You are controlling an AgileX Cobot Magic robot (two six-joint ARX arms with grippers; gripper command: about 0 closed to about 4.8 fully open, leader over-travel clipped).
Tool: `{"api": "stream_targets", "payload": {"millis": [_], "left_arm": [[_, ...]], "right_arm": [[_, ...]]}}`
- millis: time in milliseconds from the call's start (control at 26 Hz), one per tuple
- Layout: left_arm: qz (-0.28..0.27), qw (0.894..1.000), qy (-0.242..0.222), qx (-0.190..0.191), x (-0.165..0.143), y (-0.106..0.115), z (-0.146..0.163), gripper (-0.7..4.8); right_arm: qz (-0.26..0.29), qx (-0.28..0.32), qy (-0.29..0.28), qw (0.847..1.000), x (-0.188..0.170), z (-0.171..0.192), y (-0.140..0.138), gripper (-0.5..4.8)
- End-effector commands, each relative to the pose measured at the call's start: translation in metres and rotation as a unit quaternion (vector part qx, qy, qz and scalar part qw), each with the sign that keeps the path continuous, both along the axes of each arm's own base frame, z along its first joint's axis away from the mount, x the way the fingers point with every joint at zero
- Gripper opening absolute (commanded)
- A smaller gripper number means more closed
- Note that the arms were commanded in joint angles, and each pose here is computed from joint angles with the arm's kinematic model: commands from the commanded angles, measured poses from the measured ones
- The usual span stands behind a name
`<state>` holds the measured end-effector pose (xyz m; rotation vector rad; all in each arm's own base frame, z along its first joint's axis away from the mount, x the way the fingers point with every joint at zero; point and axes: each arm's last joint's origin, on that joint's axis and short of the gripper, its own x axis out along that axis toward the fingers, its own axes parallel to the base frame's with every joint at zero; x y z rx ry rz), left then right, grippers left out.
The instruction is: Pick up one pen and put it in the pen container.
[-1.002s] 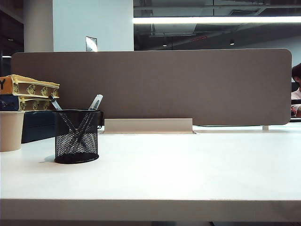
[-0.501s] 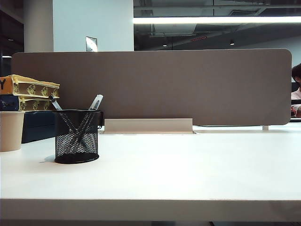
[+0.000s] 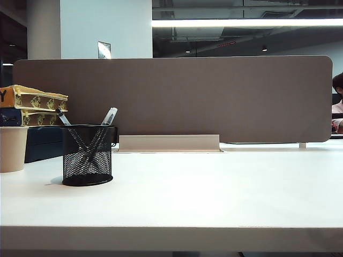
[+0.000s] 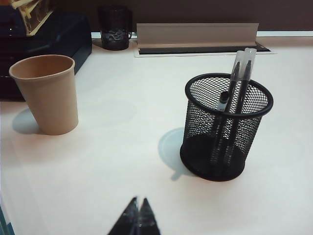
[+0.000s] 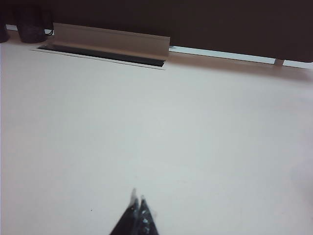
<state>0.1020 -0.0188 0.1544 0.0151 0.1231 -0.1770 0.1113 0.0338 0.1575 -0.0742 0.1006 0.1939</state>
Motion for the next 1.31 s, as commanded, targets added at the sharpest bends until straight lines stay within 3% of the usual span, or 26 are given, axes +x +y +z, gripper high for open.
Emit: {"api": "stream_targets", "payload": {"millis": [39,694,1310], "left_arm": [[-0.003,1.000,-0.006,-0.003,0.000,0.000,0.002,-0.05],[-0.002,1.000,-0.007,-0.003,0.000,0.000,0.002,-0.05],[0.066,0.996,-0.066,-0.009,-0.005,0.014,0.012,-0.05]], "right_arm": [[0.001,0.002,-0.001,1.000,0.000,-0.001,0.000,-0.01],[0.001,0.002,-0.001,1.000,0.000,-0.001,0.000,-0.01],[0.001,0.002,-0.001,1.000,0.000,-0.001,0.000,-0.01]]}}
